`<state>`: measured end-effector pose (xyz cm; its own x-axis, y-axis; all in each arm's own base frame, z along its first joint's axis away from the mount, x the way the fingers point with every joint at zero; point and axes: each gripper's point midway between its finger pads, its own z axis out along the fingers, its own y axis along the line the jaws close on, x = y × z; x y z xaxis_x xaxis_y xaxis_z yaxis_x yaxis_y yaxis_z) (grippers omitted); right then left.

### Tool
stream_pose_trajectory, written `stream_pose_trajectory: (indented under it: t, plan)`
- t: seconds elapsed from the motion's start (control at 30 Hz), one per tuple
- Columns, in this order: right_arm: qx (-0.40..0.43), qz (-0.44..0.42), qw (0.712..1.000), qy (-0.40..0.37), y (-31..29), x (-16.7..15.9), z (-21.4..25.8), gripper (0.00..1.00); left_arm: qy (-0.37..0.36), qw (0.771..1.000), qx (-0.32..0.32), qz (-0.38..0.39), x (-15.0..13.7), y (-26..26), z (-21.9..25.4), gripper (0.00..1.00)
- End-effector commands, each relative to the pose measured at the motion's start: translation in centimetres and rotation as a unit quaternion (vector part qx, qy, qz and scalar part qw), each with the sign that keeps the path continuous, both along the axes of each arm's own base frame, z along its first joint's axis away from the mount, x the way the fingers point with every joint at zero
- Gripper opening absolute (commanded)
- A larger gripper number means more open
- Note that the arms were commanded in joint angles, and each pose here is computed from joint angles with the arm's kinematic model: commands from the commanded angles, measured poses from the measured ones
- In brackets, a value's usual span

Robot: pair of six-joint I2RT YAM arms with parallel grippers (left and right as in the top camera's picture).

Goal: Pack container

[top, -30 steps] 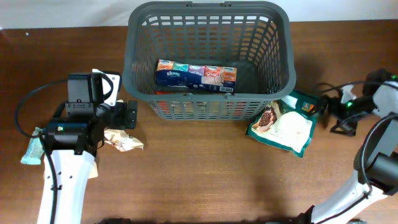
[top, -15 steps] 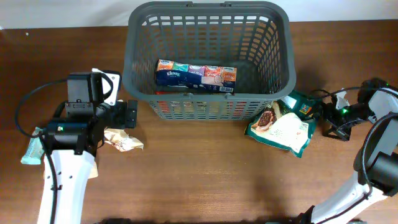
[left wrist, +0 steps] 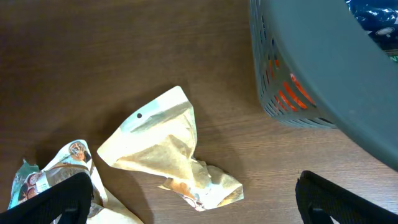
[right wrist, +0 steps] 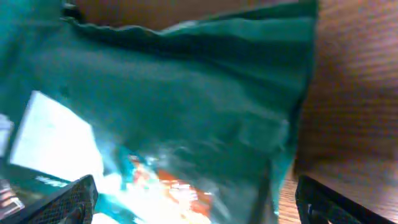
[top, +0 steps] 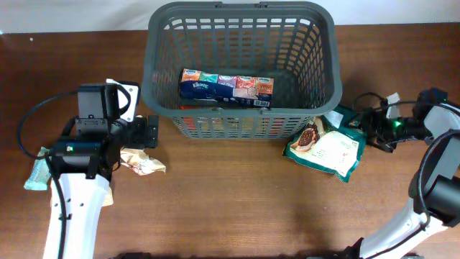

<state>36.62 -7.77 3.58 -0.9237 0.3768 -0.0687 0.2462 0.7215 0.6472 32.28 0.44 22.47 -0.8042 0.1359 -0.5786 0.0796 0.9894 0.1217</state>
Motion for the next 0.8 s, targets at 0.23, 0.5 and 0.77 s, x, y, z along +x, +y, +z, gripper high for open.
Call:
stream_pose_trajectory:
  t: [0.23,0.5,0.77]
  plan:
    - [0.047,0.009,0.997,-0.066,1.6,1.5,3.2,0.99,-0.003,1.0,0.012,-0.009,0.3,0.1,0.2,0.99]
    - [0.053,0.009,0.996,-0.07,1.7,1.6,3.4,0.99,-0.003,1.0,0.014,-0.011,0.3,0.1,0.2,0.99]
    - [0.048,0.029,0.996,-0.064,3.1,1.7,3.2,0.99,-0.003,1.0,0.014,-0.011,0.3,0.1,0.2,0.99]
